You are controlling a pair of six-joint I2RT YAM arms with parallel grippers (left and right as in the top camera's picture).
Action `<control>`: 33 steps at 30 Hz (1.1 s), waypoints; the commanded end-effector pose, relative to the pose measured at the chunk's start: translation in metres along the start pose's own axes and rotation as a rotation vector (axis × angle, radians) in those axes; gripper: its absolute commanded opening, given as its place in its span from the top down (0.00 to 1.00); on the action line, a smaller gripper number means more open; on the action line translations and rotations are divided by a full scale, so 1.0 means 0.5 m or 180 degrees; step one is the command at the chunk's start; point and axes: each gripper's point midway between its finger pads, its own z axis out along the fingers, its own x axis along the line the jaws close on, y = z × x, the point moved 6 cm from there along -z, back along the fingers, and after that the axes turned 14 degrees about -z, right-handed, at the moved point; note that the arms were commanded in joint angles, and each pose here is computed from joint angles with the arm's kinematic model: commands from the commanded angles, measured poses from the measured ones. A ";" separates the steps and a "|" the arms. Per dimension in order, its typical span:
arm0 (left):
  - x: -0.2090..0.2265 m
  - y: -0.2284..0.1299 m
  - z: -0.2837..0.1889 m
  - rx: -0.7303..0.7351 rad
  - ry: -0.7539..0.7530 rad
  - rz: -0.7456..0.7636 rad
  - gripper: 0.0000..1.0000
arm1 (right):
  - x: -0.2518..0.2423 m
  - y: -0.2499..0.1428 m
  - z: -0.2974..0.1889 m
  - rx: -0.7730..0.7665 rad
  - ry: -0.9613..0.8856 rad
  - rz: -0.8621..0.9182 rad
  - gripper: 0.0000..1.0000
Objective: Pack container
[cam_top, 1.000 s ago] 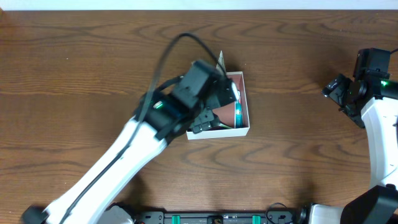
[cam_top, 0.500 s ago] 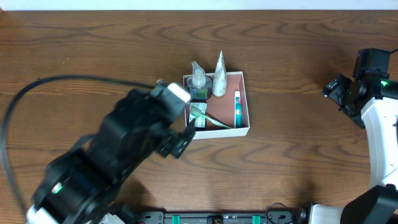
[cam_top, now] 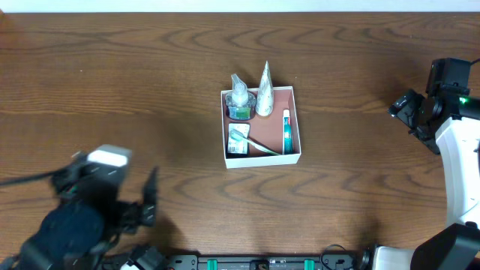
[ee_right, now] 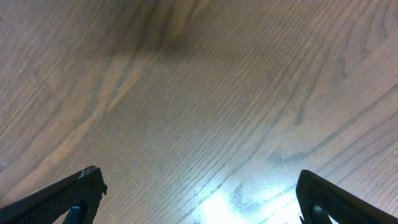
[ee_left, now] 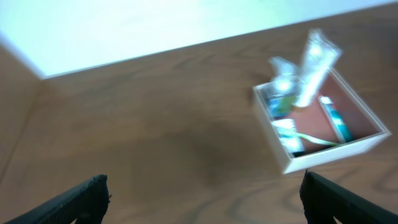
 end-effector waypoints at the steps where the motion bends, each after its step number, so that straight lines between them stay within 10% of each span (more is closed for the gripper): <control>1: 0.062 -0.010 -0.026 -0.0237 0.0501 -0.0604 0.02 | -0.004 0.001 0.003 0.0012 -0.0024 0.0005 0.01; 12: 0.117 -0.137 -0.002 -0.0525 0.0940 -0.1320 0.02 | -0.004 0.001 0.003 0.0012 -0.0024 0.0006 0.01; 33: 0.054 -0.215 0.291 -0.1660 -0.0447 -0.1430 0.02 | -0.004 0.001 0.003 0.0012 -0.0024 0.0006 0.01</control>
